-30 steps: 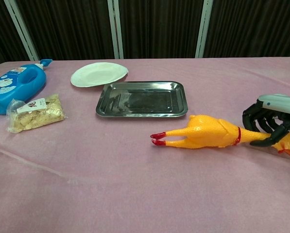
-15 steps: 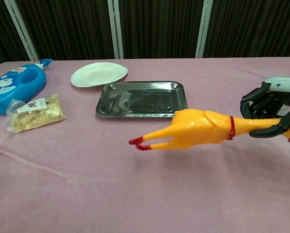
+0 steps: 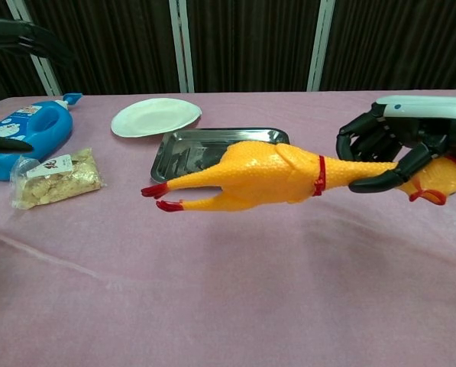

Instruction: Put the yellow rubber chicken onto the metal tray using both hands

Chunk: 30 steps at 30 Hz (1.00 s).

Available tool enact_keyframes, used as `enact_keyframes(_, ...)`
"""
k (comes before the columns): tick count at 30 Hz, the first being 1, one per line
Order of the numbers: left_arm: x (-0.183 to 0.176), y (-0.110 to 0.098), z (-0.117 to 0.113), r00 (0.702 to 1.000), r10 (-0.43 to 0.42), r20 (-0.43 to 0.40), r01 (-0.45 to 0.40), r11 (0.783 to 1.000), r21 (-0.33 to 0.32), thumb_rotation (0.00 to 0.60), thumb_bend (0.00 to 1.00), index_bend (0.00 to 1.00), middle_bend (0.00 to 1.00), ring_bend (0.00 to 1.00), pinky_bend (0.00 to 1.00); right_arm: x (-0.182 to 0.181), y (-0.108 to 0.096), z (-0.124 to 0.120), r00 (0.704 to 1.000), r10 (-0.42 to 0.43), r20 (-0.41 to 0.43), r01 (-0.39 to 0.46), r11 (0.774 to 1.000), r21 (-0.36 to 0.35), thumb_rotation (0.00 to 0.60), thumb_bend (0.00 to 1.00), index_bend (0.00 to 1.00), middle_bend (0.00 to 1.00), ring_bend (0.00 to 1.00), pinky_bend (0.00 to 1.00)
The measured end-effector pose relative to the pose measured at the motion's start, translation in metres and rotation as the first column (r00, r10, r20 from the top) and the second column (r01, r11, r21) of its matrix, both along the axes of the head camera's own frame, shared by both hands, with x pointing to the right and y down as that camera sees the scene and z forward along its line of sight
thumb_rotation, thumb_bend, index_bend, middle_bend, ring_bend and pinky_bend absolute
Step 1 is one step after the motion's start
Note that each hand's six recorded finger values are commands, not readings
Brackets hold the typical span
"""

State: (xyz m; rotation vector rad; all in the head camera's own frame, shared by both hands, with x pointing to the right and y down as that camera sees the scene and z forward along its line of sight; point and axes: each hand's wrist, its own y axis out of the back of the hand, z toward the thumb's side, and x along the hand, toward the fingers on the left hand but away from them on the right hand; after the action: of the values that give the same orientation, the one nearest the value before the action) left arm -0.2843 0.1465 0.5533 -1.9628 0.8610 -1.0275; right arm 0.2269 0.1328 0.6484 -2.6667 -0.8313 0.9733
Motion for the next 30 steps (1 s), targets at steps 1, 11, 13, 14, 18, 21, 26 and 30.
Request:
enact_keyframes(1, 0.007, 0.001, 0.002, 1.000, 0.010, -0.010, -0.010, 1.000, -0.013, 0.600, 0.05, 0.16, 0.16, 0.11, 0.11, -0.002, -0.002, 0.000, 1.000, 0.004, 0.002, -0.004, 1.000, -0.002, 0.600, 0.50, 0.96, 0.73, 0.75, 0.91)
enact_keyframes(11, 0.086, 0.006, 0.027, 0.995, 0.088, -0.047, -0.091, 0.994, -0.065, 0.600, 0.05, 0.16, 0.16, 0.11, 0.11, -0.026, -0.017, -0.005, 0.998, 0.045, 0.040, -0.044, 0.998, -0.033, 0.600, 0.50, 0.97, 0.73, 0.75, 0.91)
enact_keyframes(13, 0.098, 0.005, 0.029, 0.995, 0.089, -0.053, -0.092, 0.994, -0.066, 0.600, 0.05, 0.16, 0.17, 0.11, 0.11, -0.027, -0.018, -0.006, 0.998, 0.043, 0.040, -0.042, 0.999, -0.031, 0.600, 0.50, 0.97, 0.73, 0.75, 0.91)
enact_keyframes(14, 0.105, 0.003, 0.030, 0.995, 0.088, -0.056, -0.091, 0.994, -0.062, 0.600, 0.05, 0.16, 0.17, 0.11, 0.11, -0.028, -0.018, -0.006, 0.998, 0.042, 0.041, -0.041, 0.999, -0.031, 0.600, 0.50, 0.97, 0.73, 0.75, 0.91)
enact_keyframes(18, 0.119, -0.003, 0.030, 0.995, 0.069, -0.068, -0.073, 0.996, -0.048, 0.600, 0.05, 0.17, 0.17, 0.11, 0.11, -0.028, -0.017, -0.007, 0.998, 0.043, 0.040, -0.041, 0.999, -0.033, 0.600, 0.50, 0.97, 0.73, 0.75, 0.91)
enact_keyframes(21, 0.127, -0.007, 0.032, 0.995, 0.057, -0.079, -0.062, 0.996, -0.061, 0.600, 0.06, 0.18, 0.18, 0.11, 0.11, -0.028, -0.018, -0.009, 0.998, 0.046, 0.044, -0.045, 0.998, -0.033, 0.600, 0.50, 0.97, 0.73, 0.75, 0.91)
enact_keyframes(26, 0.140, -0.010, 0.036, 0.995, 0.068, -0.076, -0.074, 0.994, -0.077, 0.600, 0.07, 0.18, 0.18, 0.11, 0.11, -0.029, -0.018, -0.011, 0.998, 0.048, 0.050, -0.046, 0.998, -0.032, 0.600, 0.50, 0.97, 0.73, 0.75, 0.91)
enact_keyframes(30, 0.146, -0.010, 0.038, 0.994, 0.070, -0.080, -0.077, 0.993, -0.084, 0.600, 0.14, 0.23, 0.23, 0.16, 0.16, -0.030, -0.018, -0.012, 0.998, 0.045, 0.053, -0.044, 0.999, -0.030, 0.600, 0.50, 0.97, 0.73, 0.75, 0.91)
